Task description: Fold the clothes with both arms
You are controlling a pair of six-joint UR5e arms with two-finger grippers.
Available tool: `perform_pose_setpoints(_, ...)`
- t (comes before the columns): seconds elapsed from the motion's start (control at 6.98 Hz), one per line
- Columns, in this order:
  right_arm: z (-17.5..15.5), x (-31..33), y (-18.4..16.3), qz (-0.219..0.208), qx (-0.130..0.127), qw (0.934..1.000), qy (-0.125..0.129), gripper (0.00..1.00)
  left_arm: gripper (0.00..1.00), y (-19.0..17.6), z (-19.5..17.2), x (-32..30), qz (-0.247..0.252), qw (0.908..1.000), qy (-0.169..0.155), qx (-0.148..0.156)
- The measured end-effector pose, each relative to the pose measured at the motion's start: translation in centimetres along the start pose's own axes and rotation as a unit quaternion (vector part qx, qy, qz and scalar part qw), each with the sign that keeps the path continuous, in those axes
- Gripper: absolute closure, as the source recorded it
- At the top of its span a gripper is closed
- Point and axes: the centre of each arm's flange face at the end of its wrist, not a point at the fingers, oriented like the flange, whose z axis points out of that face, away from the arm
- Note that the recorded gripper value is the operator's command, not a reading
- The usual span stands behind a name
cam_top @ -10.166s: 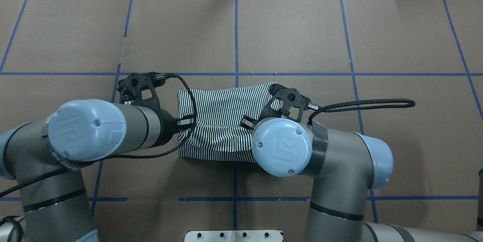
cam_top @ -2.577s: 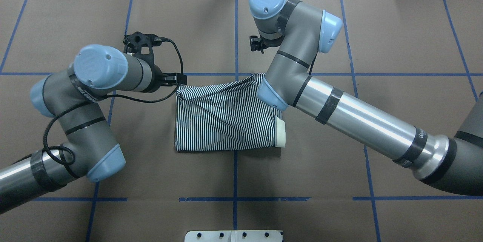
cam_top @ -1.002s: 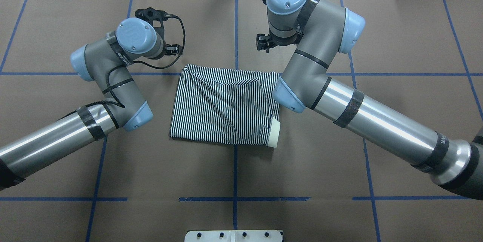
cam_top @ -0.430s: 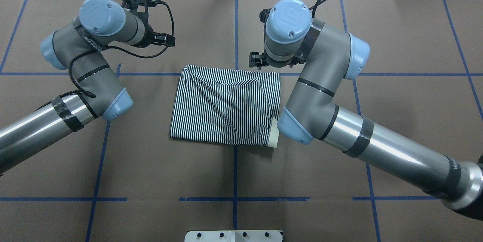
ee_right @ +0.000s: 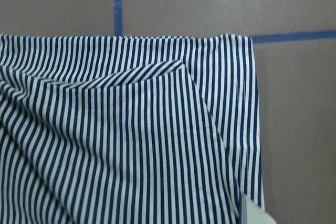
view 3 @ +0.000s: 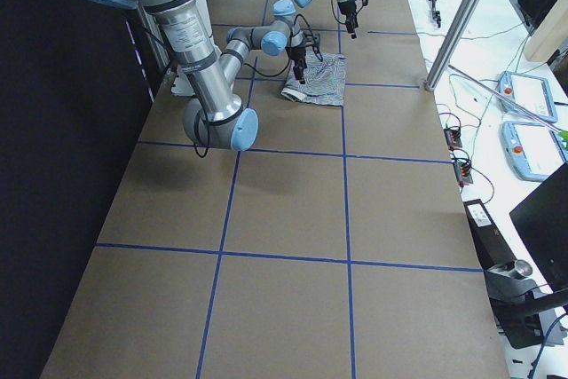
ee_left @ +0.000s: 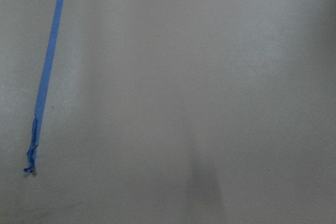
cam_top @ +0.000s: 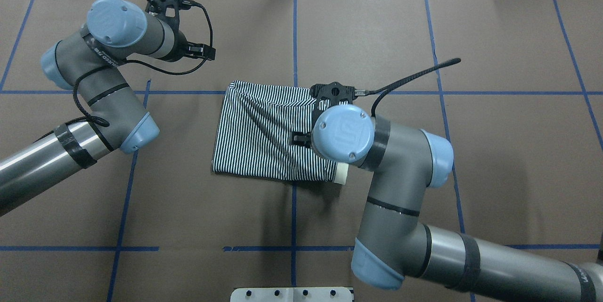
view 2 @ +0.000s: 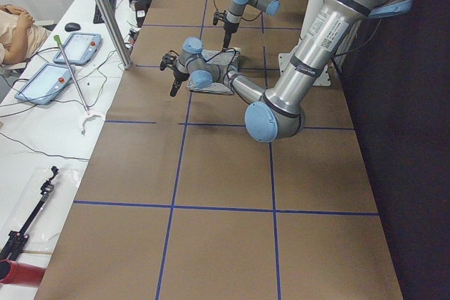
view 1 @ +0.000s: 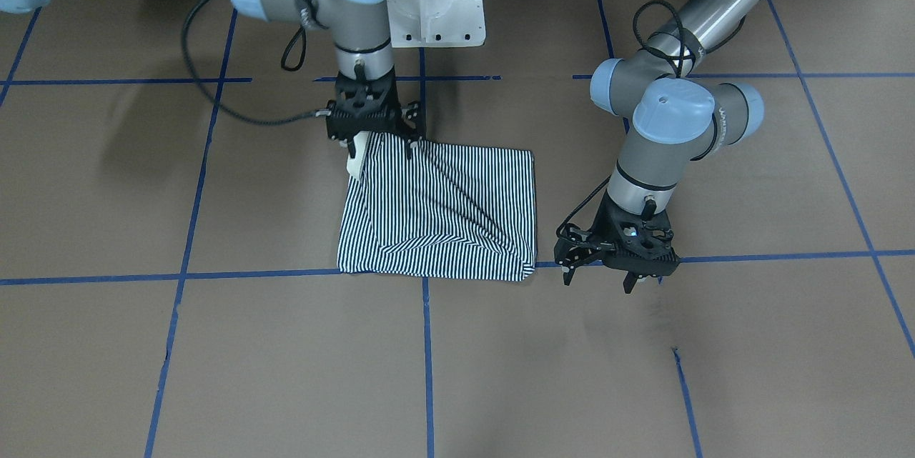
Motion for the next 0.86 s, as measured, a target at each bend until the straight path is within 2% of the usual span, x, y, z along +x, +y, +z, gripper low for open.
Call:
perform_pose_setpoints(0.14,0.8,0.3,2.7,-0.001,0.004,1.0000,0.007,0.01,0.00,0.0,0.0,0.0,0.000,1.0000,0.000,0.000)
perform_pose_setpoints(0.43,2.6,1.5,5.6,-0.010,0.000,0.9997,0.021,0.01,0.00,0.0,-0.2,0.1,-0.004,1.0000,0.002,0.002)
perform_pose_setpoints(0.86,3.5,1.6,7.2,-0.019,-0.002,0.9995,0.025,0.00,0.00,0.1,-0.4,0.0,-0.005,1.0000,0.002,0.002)
